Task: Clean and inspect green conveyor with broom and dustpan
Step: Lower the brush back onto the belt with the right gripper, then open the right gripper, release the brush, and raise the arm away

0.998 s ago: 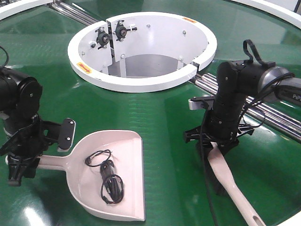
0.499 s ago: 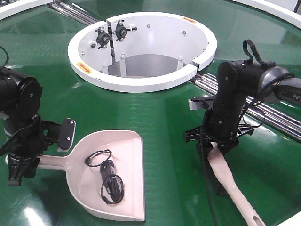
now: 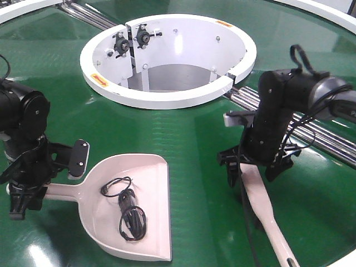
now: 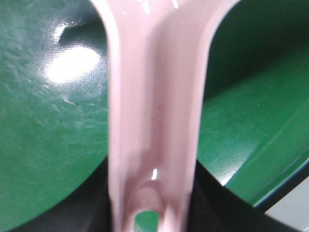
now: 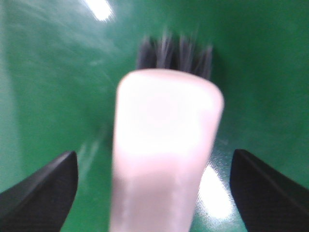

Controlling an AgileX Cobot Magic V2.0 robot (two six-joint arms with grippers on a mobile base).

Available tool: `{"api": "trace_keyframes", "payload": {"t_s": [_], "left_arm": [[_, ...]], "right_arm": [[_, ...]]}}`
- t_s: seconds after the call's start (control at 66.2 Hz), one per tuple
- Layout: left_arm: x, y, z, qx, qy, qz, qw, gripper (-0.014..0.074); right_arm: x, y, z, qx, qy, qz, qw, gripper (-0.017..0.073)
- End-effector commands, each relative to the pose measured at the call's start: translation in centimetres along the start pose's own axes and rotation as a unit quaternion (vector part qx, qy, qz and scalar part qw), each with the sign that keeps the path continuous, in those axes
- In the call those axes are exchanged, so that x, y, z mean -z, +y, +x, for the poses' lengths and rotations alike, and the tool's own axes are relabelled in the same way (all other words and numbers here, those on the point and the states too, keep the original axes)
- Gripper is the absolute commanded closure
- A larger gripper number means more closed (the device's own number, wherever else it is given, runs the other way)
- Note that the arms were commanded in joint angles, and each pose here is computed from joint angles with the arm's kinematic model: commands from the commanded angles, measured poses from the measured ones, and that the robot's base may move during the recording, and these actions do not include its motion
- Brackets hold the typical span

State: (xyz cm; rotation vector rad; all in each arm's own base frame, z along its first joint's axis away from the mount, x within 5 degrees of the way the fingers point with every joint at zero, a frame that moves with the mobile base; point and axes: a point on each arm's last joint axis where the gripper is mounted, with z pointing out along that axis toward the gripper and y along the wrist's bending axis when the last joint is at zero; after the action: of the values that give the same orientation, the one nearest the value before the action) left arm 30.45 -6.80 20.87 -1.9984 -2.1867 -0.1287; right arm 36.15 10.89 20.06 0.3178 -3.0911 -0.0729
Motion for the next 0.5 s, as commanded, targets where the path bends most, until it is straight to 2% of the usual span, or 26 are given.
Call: {"api": "trace_keyframes", "payload": {"t_s": [0.0, 0.106, 0.227, 0.287, 0.317, 0.363, 0.378, 0.484], "left_arm": [[1.8, -0.4, 0.0, 0.005, -0.014, -0.013, 1.0, 0.0616], [1.8, -0.4, 0.0, 0.005, -0.014, -0.013, 1.0, 0.0616], [1.8, -0.4, 0.0, 0.005, -0.014, -0.013, 1.0, 0.0616], [1.8, -0.4, 0.0, 0.005, -0.014, -0.013, 1.0, 0.0616], [1.8, -0.4, 0.0, 0.005, -0.014, -0.013, 1.0, 0.0616], [1.8, -0.4, 0.0, 0.005, -0.014, -0.013, 1.0, 0.0616], [1.8, -0.4, 0.0, 0.005, -0.014, -0.013, 1.0, 0.0616], [1.8, -0.4, 0.0, 0.005, -0.014, -0.013, 1.0, 0.0616]], "right_arm": [[5.3, 0.0, 0.4, 0.005, -0.109, -0.006, 0.994, -0.0052], [8.0, 0.2, 0.7, 0.01, -0.182, -0.009, 0.983, -0.0049], [11.1, 0.2, 2.3, 0.025, -0.272, -0.009, 0.962, -0.0043], [12.7, 0.1, 3.8, 0.034, -0.33, -0.008, 0.943, -0.0038], [12.7, 0.1, 4.4, 0.04, -0.344, -0.006, 0.938, -0.0036], [13.6, 0.0, 5.9, 0.046, -0.389, -0.005, 0.92, -0.0031], [13.3, 0.0, 6.2, 0.048, -0.389, -0.004, 0.92, -0.0029], [13.7, -0.4, 9.4, 0.053, -0.463, 0.0, 0.885, -0.0013]]}}
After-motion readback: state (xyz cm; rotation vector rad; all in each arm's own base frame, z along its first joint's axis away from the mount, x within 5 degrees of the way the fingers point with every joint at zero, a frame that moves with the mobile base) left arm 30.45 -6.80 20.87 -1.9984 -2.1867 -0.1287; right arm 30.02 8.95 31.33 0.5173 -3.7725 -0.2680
